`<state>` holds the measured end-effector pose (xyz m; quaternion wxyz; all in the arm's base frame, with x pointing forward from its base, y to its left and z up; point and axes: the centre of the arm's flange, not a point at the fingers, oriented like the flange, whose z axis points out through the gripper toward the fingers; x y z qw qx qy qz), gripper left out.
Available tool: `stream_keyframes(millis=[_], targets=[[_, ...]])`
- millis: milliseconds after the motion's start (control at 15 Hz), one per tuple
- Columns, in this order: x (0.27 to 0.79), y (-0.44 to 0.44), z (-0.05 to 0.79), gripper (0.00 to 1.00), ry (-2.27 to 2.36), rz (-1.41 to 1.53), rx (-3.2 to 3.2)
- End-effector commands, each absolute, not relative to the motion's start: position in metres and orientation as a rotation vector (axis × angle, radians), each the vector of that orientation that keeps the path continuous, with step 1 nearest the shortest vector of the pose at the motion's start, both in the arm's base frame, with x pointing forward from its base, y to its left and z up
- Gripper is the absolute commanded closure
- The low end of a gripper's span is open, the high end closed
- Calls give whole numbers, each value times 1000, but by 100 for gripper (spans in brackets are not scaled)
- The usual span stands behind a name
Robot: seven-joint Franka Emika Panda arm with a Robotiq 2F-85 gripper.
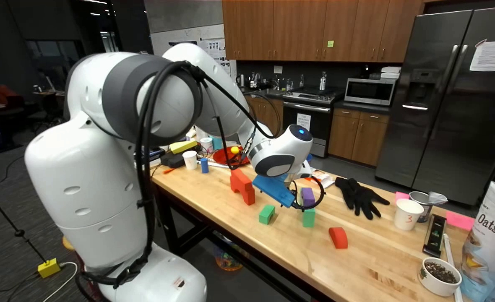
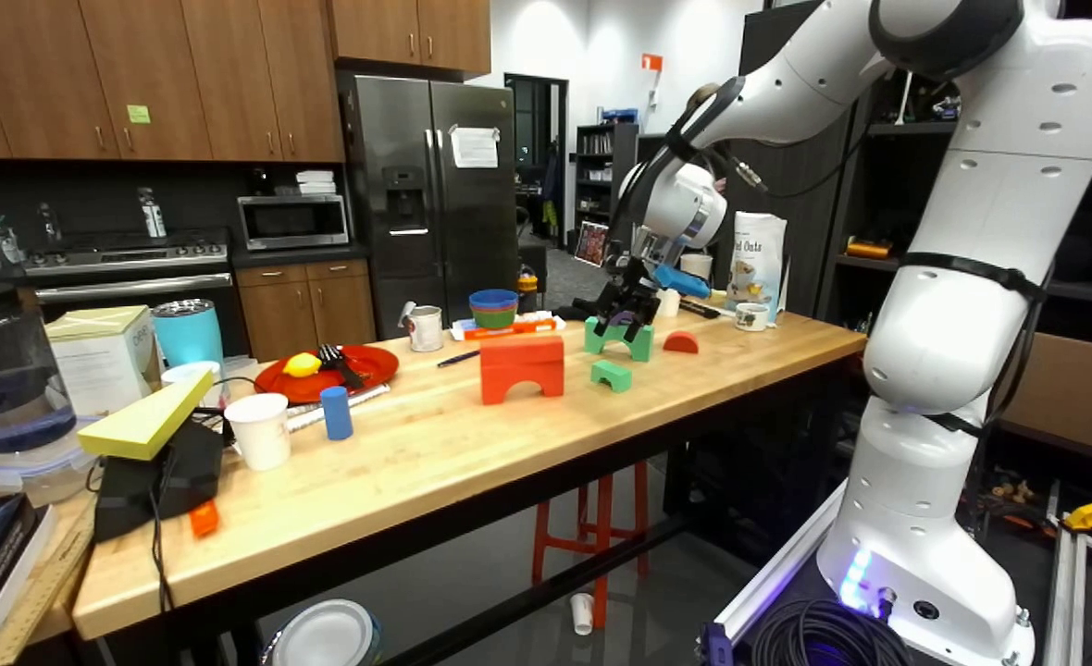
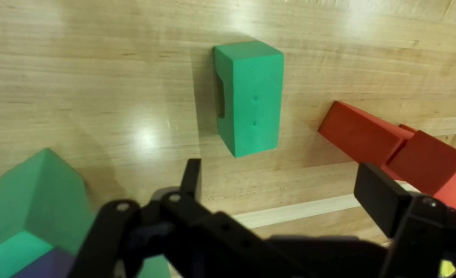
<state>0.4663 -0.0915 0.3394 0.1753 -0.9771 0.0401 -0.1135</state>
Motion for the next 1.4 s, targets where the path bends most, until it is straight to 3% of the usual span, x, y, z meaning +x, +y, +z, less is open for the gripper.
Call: stream_keyframes(millis=[0,1200,1267,1333], targets=[[479,-90,330,0,73,-267,-2751],[487,-77,301,0,26,-80,-2783],[487,-78,301,7,22,-77,-2791],[488,-77,302,27,20,-77,-2796]])
